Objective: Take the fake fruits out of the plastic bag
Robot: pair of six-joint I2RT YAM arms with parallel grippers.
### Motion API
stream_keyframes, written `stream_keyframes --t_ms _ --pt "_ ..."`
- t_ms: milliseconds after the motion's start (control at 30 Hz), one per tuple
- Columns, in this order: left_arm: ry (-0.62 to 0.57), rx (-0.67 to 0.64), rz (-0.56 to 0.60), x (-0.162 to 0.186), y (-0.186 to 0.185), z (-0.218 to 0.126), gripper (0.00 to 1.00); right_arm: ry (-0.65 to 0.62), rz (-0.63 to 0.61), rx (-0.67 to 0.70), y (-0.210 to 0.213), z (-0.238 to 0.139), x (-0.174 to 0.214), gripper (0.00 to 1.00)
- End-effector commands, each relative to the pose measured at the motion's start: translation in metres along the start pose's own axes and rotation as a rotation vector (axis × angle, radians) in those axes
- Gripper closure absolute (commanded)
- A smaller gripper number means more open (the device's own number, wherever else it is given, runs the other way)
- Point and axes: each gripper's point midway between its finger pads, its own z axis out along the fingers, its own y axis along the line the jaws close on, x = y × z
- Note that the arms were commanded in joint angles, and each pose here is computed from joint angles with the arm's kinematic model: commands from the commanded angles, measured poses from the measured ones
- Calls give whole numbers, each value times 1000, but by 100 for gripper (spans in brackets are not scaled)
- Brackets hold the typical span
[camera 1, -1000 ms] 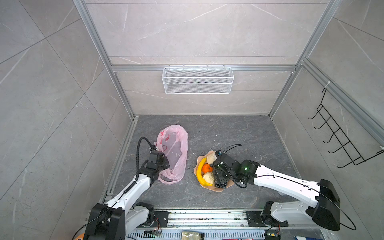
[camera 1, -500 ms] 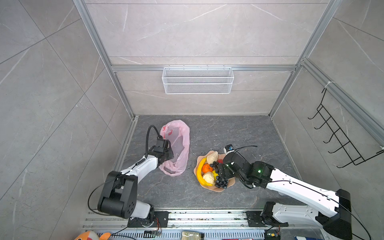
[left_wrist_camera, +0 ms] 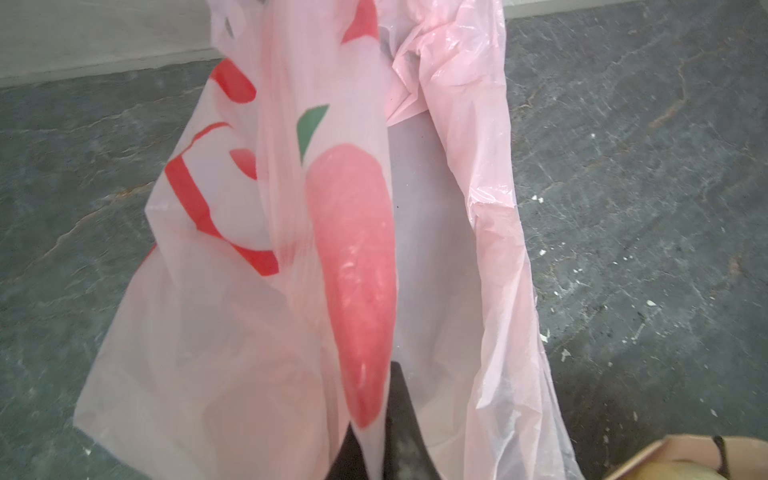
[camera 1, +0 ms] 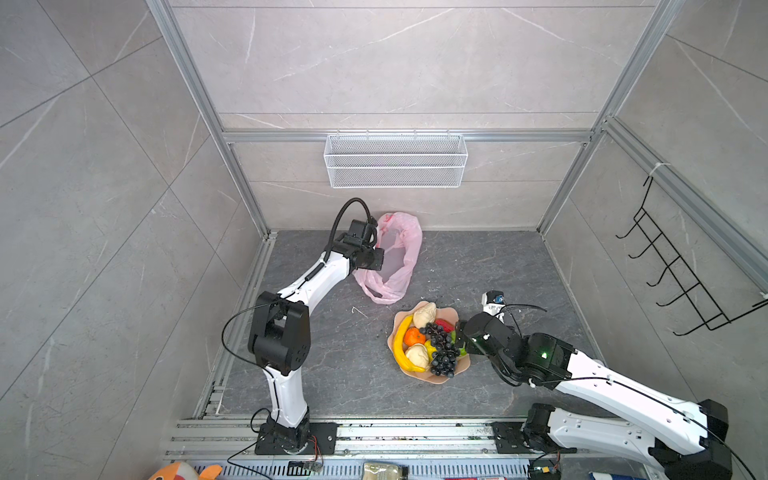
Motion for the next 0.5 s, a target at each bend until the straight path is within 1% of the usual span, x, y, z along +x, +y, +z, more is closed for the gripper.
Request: stream_keyframes --t_ms 0,133,200,233,267,300,333,400,467 --pt "66 76 120 -5 -12 9 100 2 135 81 -22 3 10 3" --pt "135 93 196 -21 -14 30 100 -3 215 72 -28 -5 9 3" --pt "134 96 224 -29 -13 40 100 -7 242 71 -33 -5 12 3" --pt "125 81 234 -34 -10 46 98 -9 261 70 -35 -5 14 3" --pt "103 65 240 -43 -7 44 95 -8 271 66 -36 -4 16 3" --pt "116 47 239 -41 -2 60 90 -5 286 62 -37 -3 18 3" --pt "102 18 240 -48 4 62 80 -3 301 58 -38 -3 20 3" --pt "72 -46 240 -61 13 60 60 1 324 43 -38 -3 23 3" --pt "41 -93 235 -74 20 53 45 0 345 26 -37 -2 24 3"
